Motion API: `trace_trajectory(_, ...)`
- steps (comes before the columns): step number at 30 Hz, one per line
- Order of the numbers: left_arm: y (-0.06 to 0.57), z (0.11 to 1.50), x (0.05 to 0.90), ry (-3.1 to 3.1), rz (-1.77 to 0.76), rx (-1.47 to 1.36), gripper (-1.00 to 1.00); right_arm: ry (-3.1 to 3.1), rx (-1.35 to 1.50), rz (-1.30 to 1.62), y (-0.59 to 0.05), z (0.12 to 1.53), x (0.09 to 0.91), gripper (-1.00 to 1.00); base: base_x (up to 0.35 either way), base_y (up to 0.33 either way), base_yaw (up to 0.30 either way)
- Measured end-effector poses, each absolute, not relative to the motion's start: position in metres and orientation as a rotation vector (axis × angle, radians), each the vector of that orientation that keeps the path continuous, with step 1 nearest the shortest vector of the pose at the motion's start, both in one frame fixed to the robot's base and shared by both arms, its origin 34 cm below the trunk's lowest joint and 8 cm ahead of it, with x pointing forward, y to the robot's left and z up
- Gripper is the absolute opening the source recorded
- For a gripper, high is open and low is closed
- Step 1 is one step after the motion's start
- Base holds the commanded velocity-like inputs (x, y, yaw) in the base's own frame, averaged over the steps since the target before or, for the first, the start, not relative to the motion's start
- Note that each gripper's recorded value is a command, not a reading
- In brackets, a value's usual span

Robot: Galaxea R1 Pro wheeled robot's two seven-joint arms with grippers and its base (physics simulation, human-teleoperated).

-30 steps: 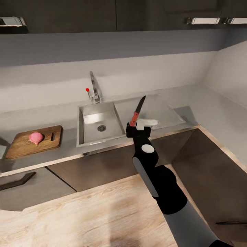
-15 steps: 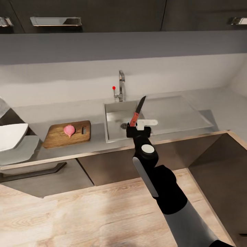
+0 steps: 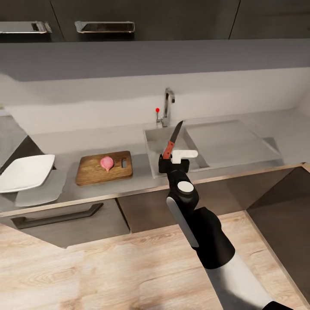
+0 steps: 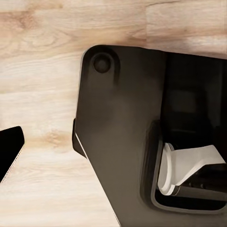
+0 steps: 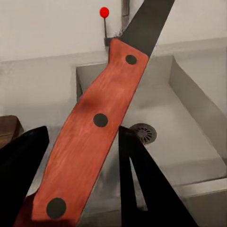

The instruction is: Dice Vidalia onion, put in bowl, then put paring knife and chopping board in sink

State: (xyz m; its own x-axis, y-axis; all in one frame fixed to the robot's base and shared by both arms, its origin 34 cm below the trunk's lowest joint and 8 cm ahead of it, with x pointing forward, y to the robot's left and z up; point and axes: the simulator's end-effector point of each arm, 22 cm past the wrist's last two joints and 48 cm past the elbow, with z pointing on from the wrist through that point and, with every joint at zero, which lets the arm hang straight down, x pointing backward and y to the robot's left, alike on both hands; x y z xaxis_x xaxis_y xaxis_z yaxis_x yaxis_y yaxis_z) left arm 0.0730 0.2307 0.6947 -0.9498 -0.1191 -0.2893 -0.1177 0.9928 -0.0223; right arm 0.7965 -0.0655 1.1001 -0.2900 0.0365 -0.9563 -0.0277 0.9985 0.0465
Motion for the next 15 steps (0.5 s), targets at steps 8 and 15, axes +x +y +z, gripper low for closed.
trace_trajectory(8, 0.2307, 0.6947, 0.0729, 2.842, -0.006, -0.173, 1.00, 1.864, 0.006, 0.063, -0.0653, 1.1001, 0.7965, -1.00, -0.093, 0.298, 0.006)
trace_trajectory(15, 0.2294, 0.6947, 0.0726, 2.843, -0.009, -0.174, 1.00, 1.865, 0.005, 0.062, -0.0652, 1.0997, 0.7964, -1.00, -0.031, 0.125, 0.214)
